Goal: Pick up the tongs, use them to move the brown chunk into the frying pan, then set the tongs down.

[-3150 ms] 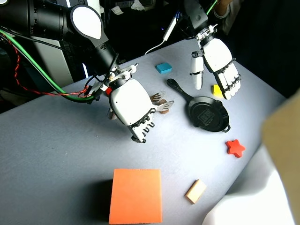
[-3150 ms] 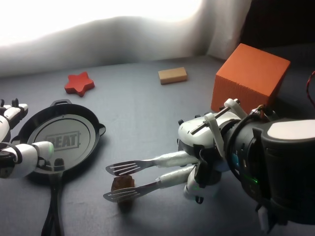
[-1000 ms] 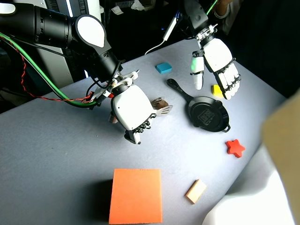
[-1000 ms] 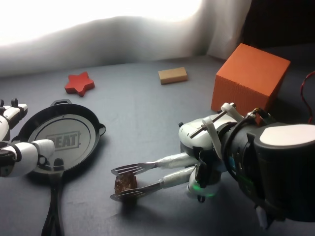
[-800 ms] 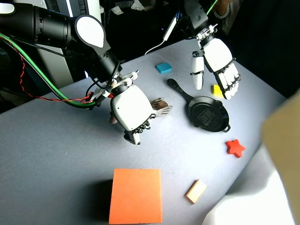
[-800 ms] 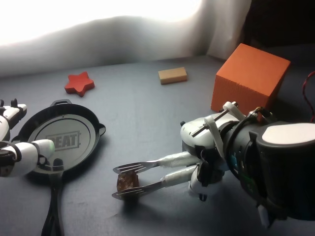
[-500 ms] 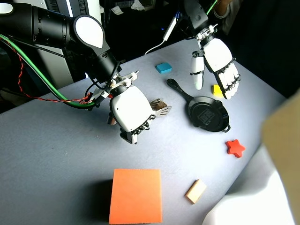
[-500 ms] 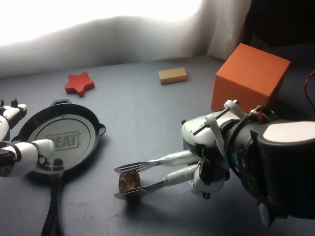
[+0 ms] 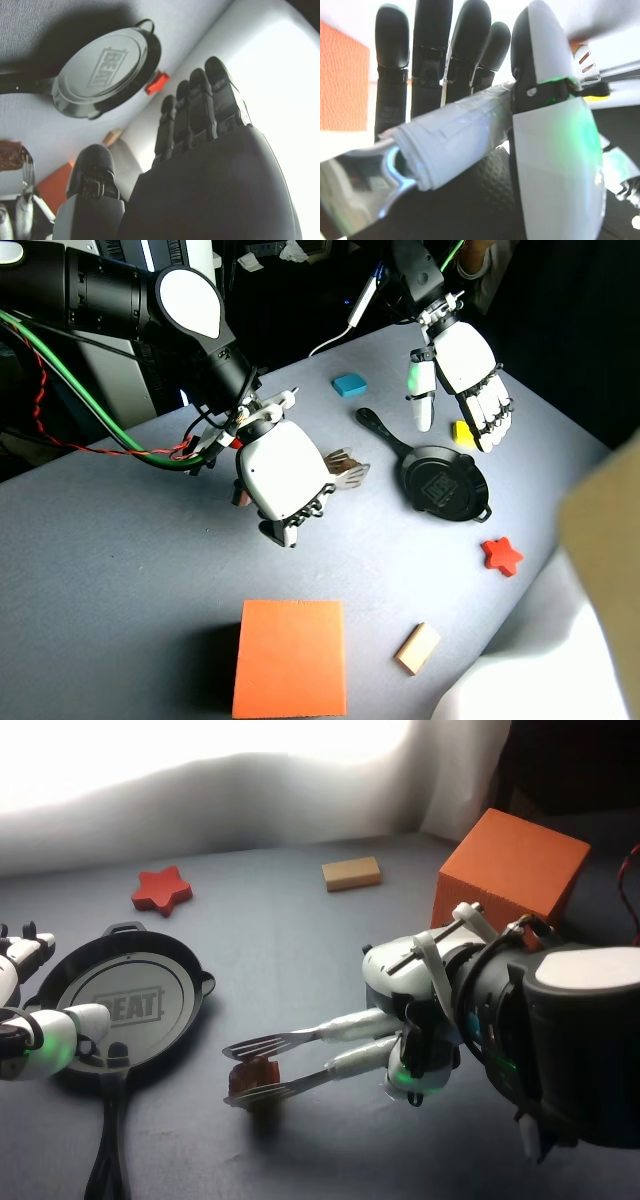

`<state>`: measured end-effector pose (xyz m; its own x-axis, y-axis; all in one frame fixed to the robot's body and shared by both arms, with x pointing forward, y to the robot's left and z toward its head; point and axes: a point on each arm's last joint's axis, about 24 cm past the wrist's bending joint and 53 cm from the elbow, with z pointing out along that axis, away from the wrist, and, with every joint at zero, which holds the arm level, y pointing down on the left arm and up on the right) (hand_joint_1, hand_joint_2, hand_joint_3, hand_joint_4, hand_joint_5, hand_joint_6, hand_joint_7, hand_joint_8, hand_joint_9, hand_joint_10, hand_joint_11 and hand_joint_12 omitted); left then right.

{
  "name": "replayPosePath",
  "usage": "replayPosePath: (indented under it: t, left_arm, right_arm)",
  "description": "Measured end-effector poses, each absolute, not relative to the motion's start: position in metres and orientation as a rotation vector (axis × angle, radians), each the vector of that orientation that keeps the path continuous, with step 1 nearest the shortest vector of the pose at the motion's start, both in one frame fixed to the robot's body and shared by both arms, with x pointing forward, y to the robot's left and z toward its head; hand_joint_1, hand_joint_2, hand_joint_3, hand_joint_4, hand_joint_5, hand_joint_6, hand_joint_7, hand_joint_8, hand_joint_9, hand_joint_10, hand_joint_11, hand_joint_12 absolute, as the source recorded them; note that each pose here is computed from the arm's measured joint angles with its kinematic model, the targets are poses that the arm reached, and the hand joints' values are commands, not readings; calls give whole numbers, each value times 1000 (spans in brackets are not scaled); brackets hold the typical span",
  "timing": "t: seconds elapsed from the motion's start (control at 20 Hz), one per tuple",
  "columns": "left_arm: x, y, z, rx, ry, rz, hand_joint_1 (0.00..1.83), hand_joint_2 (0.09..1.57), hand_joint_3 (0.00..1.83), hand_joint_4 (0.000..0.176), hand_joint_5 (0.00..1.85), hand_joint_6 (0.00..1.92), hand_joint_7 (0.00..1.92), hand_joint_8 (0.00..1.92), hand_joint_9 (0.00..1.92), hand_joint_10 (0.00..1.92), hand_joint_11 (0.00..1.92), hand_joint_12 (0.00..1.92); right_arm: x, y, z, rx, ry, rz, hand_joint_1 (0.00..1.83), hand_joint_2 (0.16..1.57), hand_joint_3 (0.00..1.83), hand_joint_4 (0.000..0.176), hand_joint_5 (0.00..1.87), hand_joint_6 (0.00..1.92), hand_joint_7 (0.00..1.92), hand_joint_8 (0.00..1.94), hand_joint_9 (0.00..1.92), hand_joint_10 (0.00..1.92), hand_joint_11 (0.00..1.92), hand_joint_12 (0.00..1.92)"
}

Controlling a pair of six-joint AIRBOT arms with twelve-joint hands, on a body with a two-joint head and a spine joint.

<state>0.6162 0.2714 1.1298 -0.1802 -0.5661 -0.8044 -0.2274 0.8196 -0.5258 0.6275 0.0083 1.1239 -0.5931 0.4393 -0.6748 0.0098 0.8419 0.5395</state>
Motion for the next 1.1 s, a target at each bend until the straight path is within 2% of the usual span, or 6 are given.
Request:
replayPosePath:
  t: [0.45,0.55,0.75,0.8,0.9,1.1]
  left_arm:
    - [616,272,1130,-614,1760,-338,33,1319,0,33,72,1,103,0,90,1,0,395]
    - [616,272,1130,-613,1760,-338,0,1318,0,37,54,1,90,0,86,2,0,403]
    - [618,275,1131,-616,1754,-331,34,1314,0,31,72,7,97,1,89,2,0,370]
    - [619,276,1131,-616,1752,-330,14,1312,0,31,75,6,105,2,95,3,0,396]
    - [619,277,1131,-617,1750,-327,41,1307,0,29,81,5,108,1,94,2,0,349]
    - [622,281,1132,-622,1743,-321,51,1308,0,31,79,7,100,4,94,2,0,390]
  right_arm:
    - [628,9,1126,314,2133,620,1250,1076,1,0,976,965,1187,730,1266,448,781,1356]
    - [628,9,1126,314,2133,620,1384,1066,1,0,956,926,1197,615,1027,1076,788,1361]
    - [629,9,1128,313,2131,624,1253,1071,0,0,996,917,1191,739,1203,586,783,1355]
    - [629,9,1128,313,2129,626,1361,1069,4,0,960,939,1173,684,1047,991,760,1373]
    - [629,10,1129,311,2130,629,1386,1070,4,0,949,961,1170,657,1007,1096,759,1381]
    - [630,11,1133,316,2127,641,1251,1073,0,0,977,970,1203,691,1226,537,783,1351]
